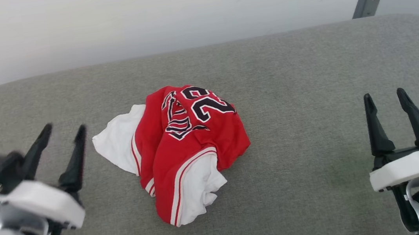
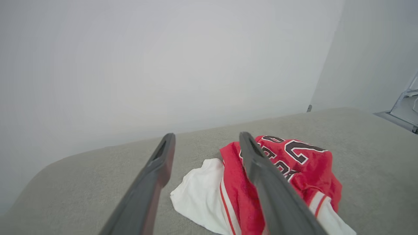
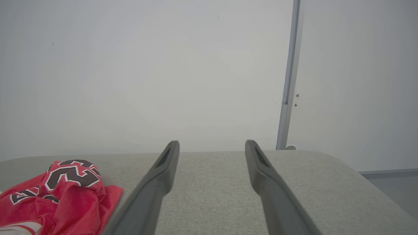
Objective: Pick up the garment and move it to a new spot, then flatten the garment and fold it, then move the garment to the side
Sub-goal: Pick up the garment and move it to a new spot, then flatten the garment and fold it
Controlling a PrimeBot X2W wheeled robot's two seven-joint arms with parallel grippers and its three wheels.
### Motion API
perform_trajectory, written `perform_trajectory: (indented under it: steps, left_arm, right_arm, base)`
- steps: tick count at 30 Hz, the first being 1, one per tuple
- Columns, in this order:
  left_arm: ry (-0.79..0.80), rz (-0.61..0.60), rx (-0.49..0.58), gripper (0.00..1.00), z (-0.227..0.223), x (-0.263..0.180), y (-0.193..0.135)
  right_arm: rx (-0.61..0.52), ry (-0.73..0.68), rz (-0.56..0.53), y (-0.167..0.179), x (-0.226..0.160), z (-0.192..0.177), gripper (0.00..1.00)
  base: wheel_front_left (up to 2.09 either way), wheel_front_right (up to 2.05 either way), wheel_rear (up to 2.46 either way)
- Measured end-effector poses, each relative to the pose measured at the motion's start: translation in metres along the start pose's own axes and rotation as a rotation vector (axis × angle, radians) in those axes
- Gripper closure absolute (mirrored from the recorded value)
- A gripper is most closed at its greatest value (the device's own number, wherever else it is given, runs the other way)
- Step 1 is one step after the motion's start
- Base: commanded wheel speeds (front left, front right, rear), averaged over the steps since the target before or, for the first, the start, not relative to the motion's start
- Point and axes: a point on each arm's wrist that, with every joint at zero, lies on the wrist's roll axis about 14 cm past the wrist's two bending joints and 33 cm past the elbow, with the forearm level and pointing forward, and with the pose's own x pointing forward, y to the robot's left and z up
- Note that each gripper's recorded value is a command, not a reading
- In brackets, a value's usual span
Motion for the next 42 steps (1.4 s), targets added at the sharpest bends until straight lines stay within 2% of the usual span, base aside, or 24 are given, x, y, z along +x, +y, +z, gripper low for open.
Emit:
perform_trajectory:
  steps: [5,16,27,42]
  left_arm:
    - [-0.029,0.115,-0.033,0.00,-0.010,-0.031,0.028]
    - [-0.014,0.256,-0.087,0.00,-0.040,-0.084,0.053]
    - [-0.042,0.288,-0.103,0.00,-0.043,-0.110,0.050]
    - [-0.115,0.310,-0.139,0.00,-0.037,-0.121,0.043]
  right_arm:
    - [0.005,0.006,0.006,0.003,0.001,-0.001,0.00]
    - [0.015,0.017,0.033,0.015,0.002,-0.004,0.00]
    - [0.022,0.028,0.045,0.019,-0.003,-0.007,0.00]
    - [0.031,0.033,0.035,0.019,-0.014,-0.008,0.00]
  base:
    - [0.00,0.00,0.00]
    - [0.00,0.00,0.00]
    - [0.00,0.00,0.00]
    - [0.00,0.00,0.00]
